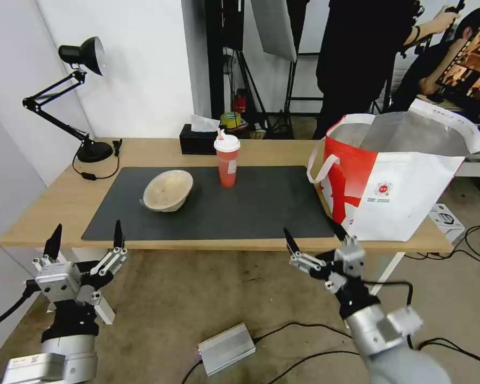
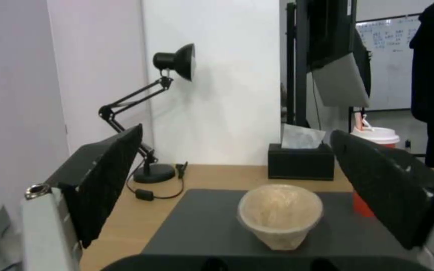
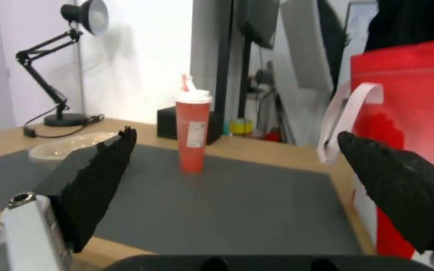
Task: Pick up the trash from the table and place it into the takeout bag.
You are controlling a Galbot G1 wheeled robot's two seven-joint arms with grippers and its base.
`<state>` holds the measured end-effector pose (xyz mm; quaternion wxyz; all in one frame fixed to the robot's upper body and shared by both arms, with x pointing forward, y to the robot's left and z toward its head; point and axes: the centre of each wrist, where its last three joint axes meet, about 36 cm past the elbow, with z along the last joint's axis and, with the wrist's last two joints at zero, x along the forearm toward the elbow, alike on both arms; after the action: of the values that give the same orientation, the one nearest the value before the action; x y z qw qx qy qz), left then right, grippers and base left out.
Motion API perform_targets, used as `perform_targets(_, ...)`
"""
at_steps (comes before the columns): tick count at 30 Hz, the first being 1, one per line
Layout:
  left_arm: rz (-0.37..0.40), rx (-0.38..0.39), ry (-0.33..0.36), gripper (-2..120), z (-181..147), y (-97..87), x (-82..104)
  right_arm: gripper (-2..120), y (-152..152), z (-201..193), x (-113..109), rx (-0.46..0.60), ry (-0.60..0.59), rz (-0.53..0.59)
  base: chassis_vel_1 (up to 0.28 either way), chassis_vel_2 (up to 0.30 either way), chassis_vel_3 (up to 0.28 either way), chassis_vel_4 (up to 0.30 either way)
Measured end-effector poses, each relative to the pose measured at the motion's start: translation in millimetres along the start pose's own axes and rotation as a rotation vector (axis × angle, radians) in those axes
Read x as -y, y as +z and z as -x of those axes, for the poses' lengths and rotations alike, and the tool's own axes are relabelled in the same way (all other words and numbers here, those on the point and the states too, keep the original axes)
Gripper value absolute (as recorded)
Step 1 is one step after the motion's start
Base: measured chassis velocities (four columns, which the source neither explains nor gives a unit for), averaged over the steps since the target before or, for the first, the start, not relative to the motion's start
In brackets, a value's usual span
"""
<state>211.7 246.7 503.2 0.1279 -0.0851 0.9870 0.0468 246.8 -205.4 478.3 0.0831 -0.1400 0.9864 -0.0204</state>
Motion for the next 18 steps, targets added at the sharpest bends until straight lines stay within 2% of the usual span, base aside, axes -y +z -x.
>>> perform_targets(9, 0.012, 0.048, 0.010, 100, -2, 0.6, 2.8, 100, -7, -11, -29, 0.046, 0.132, 0.021, 0.000, 0.000, 0.000, 0.000)
perform_targets(18, -0.003, 0.051, 0.021, 100, -6, 1.5, 8.2, 100, -7, -15, -34, 0.071, 0.156, -0.051, 0.000, 0.000, 0.000, 0.000)
